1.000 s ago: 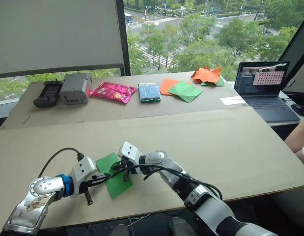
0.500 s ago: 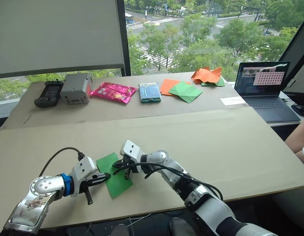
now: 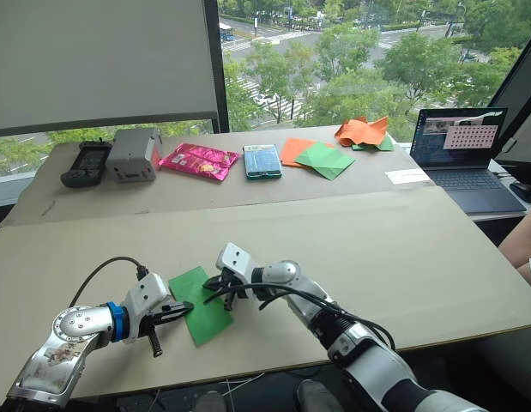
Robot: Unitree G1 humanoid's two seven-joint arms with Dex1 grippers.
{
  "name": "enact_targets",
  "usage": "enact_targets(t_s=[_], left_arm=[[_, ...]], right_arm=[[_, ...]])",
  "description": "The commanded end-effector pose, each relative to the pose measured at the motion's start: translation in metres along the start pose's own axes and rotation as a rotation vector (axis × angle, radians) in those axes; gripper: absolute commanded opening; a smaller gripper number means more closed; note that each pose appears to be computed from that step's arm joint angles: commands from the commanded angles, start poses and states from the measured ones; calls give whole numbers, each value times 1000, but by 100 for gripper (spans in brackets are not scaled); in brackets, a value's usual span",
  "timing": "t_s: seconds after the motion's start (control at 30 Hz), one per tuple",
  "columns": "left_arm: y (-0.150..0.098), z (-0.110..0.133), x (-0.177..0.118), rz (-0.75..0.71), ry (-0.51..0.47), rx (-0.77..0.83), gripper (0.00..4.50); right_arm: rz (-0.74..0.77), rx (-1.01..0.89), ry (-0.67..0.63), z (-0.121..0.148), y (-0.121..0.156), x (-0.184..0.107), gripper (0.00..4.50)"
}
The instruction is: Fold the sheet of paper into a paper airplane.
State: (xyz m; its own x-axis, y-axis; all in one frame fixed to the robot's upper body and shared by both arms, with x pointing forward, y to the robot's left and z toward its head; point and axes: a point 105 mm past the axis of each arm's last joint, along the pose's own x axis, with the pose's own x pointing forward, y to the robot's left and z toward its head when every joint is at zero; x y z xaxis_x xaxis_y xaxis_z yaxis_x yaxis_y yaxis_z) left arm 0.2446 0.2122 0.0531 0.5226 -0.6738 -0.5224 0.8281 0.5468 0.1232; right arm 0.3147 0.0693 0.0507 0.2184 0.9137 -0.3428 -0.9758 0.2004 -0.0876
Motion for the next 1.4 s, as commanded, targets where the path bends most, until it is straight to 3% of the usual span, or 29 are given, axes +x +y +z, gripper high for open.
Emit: enact_targets(t_s=[0.03,0.47,1.4], left_arm=[[-2,-18,1,-13,81,-22,0],[-1,-20,2,-10,86,-19,0],[0,-21,6,-19,87,-10,0]], right_arm=[[20,20,81,-19,8,-3,6],[89,13,198,-42,28,-6,6],[240,-37,392,-83,74,-61,6]])
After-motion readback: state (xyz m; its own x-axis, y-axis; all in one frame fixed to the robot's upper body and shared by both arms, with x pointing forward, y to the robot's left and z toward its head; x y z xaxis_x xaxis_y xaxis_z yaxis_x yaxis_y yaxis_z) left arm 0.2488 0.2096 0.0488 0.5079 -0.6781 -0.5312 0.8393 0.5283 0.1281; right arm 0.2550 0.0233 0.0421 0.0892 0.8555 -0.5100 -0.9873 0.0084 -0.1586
